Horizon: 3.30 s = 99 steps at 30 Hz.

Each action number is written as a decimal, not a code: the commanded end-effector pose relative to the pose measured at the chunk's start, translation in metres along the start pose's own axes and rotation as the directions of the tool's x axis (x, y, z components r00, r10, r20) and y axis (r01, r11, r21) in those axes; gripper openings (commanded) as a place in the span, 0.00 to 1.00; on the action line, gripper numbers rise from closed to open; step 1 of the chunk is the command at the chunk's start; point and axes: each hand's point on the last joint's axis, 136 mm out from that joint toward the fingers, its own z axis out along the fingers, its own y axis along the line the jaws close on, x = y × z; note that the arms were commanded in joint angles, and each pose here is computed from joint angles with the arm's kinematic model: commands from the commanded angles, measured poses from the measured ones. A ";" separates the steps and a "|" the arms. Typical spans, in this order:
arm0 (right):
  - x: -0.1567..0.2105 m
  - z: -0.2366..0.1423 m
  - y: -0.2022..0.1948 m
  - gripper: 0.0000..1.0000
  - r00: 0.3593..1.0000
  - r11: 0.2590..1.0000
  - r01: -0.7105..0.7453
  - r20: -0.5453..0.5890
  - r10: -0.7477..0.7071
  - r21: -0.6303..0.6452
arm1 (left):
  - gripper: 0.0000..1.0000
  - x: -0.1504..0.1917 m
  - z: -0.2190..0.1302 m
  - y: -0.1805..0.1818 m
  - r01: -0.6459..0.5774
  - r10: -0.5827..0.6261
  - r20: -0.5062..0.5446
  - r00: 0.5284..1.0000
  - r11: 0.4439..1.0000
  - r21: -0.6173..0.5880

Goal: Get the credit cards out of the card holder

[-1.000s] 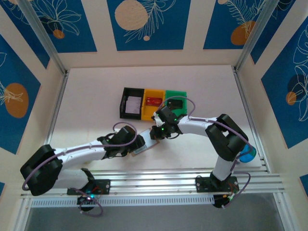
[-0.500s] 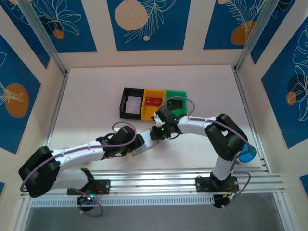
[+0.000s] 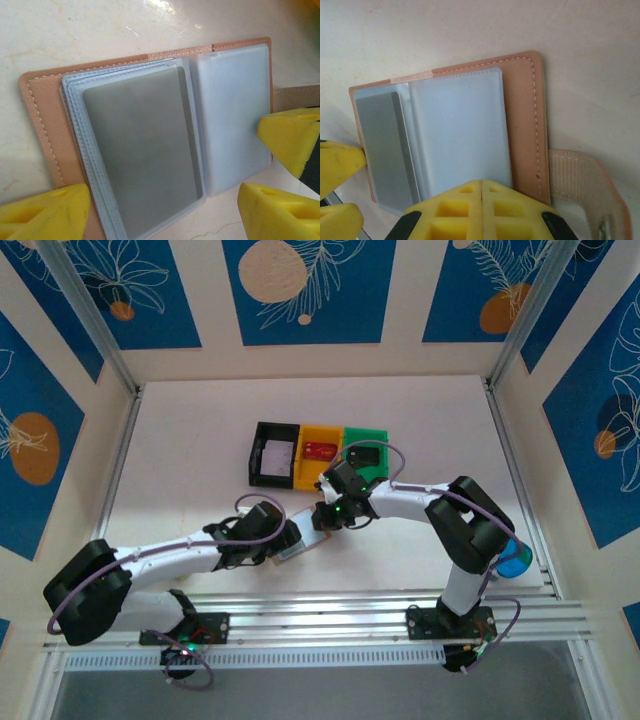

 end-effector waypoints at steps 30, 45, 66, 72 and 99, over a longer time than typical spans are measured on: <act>0.003 0.005 0.004 0.01 1.000 1.000 0.003 -0.021 -0.003 0.005 | 0.74 -0.004 -0.001 -0.021 -0.032 0.032 0.003 0.999 0.999 0.026; 0.004 0.007 0.002 0.01 1.000 1.000 0.002 -0.028 -0.002 0.010 | 0.73 0.002 0.005 -0.010 -0.040 0.040 -0.022 0.999 0.999 -0.021; 0.003 0.006 0.003 0.01 1.000 1.000 0.007 -0.026 -0.007 0.013 | 0.72 0.010 0.012 -0.005 -0.061 0.059 -0.044 0.997 0.997 -0.053; 0.004 0.006 0.003 0.00 1.000 1.000 0.008 -0.027 -0.008 0.015 | 0.72 0.009 0.011 -0.005 -0.063 0.061 -0.041 0.997 0.997 -0.055; 0.005 0.008 0.003 0.00 0.999 1.000 0.010 -0.037 -0.009 0.024 | 0.72 0.002 -0.007 -0.004 -0.086 0.088 0.023 0.996 0.992 -0.092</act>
